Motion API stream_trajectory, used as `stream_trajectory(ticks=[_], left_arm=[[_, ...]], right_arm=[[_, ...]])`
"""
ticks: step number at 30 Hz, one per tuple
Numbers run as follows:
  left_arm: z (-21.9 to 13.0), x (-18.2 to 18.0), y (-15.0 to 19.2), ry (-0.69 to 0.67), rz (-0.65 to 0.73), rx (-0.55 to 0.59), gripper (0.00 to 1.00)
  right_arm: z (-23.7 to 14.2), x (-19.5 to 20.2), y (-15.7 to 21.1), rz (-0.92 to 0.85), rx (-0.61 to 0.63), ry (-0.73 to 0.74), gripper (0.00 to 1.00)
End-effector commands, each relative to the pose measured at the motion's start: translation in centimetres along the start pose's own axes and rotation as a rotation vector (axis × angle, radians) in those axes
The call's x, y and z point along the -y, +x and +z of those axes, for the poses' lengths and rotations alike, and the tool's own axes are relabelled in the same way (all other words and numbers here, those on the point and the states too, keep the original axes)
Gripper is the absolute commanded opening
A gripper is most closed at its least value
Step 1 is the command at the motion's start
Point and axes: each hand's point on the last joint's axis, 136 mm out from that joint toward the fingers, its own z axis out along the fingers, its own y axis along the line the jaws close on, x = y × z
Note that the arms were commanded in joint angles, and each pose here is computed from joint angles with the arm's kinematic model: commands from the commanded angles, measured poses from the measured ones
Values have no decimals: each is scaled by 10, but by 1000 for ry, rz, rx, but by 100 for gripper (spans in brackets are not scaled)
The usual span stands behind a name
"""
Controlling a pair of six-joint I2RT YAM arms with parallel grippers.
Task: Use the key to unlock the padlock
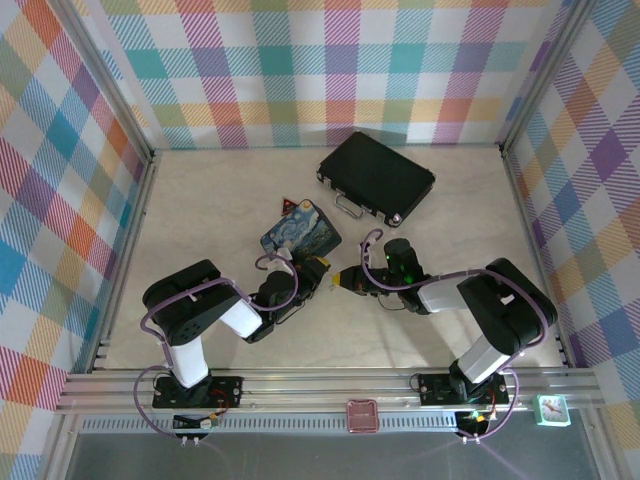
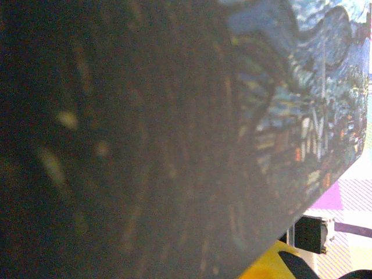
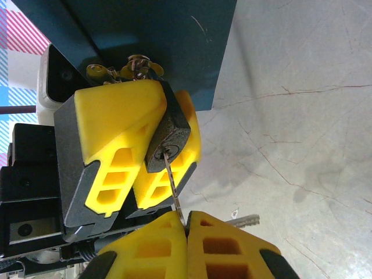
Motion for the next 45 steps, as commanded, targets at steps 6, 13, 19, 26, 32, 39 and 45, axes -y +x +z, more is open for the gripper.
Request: stream_trajectory(ticks=[6,13,19,26,32,39,45], left_arm=[[1,-5,14,-19,-47,-48,0],[-2,-5,17,-33,-42,-57,0],[-7,-9,17,-47,-41,-59,0],[-9,-9,15,-47,-40,-47,0],[-6,-7,22,-26,-39,-86,0],[-8,-9,23,-26,-43,-89,0],[-8,-10,21,-30,-51,-82,0]], right_arm=[[6,-21,1,-57,-26,-45,0],[5,-6,2,-131,-76,100,0],[0,-6,-7,-184,-72,174,0],[-5,-6,-6,-202,-63,189,0],[-8,-15,-25,-124,-18,99,0],[-5,-27,-37,76,-12,-13,0],[-4,-34,-36,163,-36,-61,0]])
